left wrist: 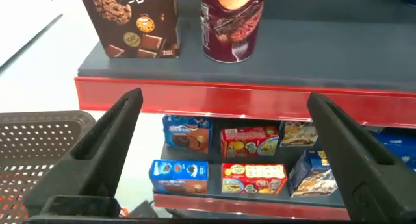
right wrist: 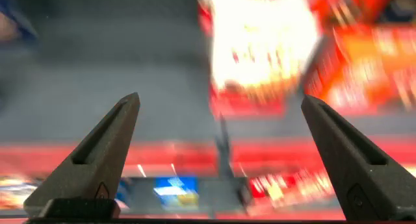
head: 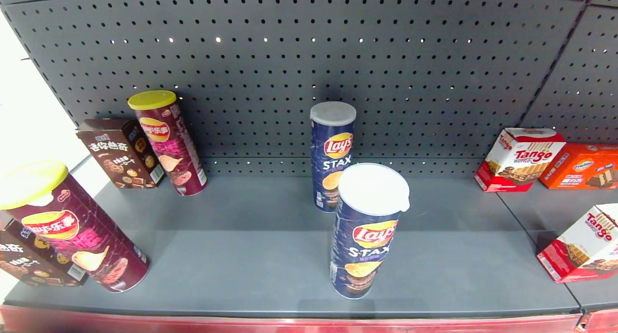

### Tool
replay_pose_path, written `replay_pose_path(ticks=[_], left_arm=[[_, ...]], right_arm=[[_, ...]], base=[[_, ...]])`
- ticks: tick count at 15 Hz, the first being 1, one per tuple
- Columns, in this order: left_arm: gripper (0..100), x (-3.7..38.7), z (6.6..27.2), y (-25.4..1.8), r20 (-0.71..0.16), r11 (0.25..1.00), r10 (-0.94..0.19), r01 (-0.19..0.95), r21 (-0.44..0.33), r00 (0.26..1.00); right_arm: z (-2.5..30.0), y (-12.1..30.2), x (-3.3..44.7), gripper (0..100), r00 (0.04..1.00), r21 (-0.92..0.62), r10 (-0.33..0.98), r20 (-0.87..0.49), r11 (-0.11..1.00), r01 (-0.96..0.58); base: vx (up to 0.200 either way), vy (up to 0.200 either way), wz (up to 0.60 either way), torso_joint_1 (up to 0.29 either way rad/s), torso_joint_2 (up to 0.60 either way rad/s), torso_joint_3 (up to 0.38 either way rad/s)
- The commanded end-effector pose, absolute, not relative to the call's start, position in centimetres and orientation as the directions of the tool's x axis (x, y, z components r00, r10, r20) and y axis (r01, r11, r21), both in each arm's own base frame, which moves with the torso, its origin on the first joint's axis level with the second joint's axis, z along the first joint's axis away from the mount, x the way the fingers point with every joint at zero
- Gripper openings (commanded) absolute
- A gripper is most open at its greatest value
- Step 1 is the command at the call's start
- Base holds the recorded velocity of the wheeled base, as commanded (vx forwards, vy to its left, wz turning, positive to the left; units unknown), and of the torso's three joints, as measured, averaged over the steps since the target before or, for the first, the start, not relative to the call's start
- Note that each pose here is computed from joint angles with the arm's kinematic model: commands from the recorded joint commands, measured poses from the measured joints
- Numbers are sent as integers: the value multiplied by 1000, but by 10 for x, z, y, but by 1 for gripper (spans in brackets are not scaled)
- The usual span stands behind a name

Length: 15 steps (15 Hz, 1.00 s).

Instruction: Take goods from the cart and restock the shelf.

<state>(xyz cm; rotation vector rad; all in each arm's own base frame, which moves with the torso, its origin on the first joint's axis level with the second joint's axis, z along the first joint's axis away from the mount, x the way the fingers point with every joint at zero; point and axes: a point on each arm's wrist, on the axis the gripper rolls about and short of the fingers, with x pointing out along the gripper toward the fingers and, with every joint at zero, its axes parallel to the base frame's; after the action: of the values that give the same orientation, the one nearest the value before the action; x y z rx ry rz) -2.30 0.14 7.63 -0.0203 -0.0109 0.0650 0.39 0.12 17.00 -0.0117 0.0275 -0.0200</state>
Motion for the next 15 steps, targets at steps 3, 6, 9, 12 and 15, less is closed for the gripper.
replay_pose_path(ticks=[3,6,9,12,15], left_arm=[[100,-23,76,1,9,998,64,-64,-22,998],[100,-23,76,1,9,998,64,-64,-22,998],[100,-23,76,1,9,998,66,-66,-24,998],[100,-23,76,1,9,998,64,-64,-21,998],[100,-23,76,1,9,998,66,-66,-22,998]], right_arm=[[245,13,71,100,960,13,260,-100,965,-260],[236,31,98,100,897,-11,389,-211,916,-400],[229,51,123,100,846,-42,467,-259,869,-493],[216,70,152,100,827,-45,471,-306,861,-507],[212,84,159,100,806,-52,486,-338,846,-531]], base=[[0,0,0,0,0,0],[0,0,0,0,0,0],[0,0,0,0,0,0],[0,0,0,0,0,0],[0,0,0,0,0,0]])
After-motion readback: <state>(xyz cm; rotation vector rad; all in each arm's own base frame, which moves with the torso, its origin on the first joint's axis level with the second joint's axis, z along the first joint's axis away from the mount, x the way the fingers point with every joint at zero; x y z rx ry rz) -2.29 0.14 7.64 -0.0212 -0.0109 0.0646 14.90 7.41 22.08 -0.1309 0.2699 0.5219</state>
